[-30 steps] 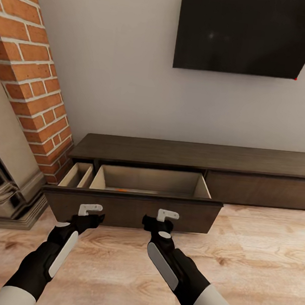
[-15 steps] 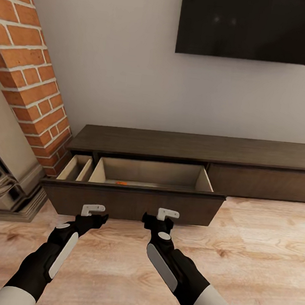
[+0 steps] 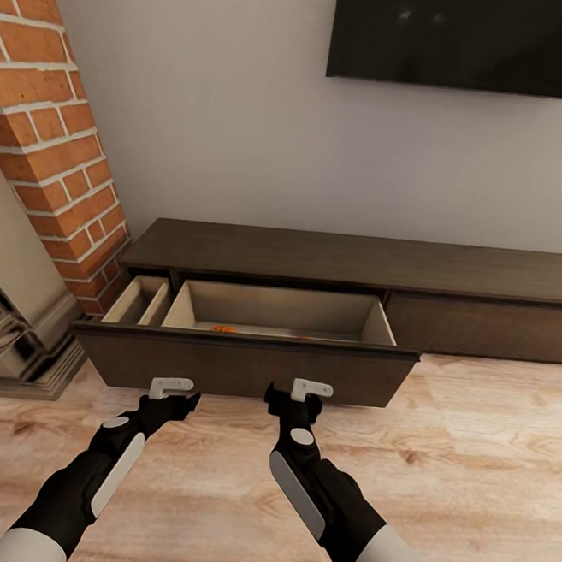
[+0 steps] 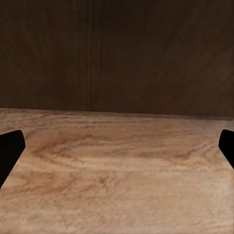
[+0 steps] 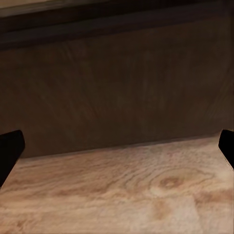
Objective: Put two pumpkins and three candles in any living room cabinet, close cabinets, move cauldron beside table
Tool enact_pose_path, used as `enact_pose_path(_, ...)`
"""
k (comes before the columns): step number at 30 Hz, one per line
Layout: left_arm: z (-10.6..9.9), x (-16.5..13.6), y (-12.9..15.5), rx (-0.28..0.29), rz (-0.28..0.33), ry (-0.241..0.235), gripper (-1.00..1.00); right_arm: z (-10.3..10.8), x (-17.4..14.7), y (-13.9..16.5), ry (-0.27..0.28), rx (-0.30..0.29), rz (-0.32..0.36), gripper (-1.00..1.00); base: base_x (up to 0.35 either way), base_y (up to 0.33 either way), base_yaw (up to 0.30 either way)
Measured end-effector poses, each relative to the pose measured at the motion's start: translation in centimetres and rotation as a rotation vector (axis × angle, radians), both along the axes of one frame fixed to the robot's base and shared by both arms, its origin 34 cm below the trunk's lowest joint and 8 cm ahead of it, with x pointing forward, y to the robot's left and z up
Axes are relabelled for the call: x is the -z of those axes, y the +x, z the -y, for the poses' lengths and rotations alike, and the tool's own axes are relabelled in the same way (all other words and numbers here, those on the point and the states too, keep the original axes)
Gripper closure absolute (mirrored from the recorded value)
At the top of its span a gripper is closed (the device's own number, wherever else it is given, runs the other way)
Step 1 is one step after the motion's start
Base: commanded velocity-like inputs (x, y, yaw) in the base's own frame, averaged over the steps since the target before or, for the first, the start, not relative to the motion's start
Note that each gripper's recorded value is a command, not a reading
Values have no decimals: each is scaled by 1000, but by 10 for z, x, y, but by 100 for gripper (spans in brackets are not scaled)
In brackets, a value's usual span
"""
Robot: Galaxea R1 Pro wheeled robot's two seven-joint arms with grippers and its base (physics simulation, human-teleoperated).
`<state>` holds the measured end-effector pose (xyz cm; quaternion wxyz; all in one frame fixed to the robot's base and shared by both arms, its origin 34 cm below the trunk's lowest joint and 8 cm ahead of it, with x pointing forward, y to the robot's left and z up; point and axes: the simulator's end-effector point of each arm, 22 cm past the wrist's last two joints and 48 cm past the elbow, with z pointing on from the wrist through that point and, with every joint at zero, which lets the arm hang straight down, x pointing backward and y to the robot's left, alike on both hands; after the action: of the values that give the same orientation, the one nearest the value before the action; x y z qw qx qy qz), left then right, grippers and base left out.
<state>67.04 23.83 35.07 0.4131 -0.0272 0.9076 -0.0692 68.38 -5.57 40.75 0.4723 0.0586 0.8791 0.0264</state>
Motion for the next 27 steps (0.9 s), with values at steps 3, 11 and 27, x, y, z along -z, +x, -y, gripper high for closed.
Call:
enact_pose_path(3,-1,0,0,-2,2,0,-100,1,-2,1,-9,-2,12,-100,0,0,0)
enact_pose_path(11,-4,-2,1,-12,5,2,-100,2,0,1,-26,-5,15,-100,37,0,0)
enact_pose_path(27,-12,-9,10,-48,83,7,-100,-9,13,-10,-55,-46,14,-100,37,0,0)
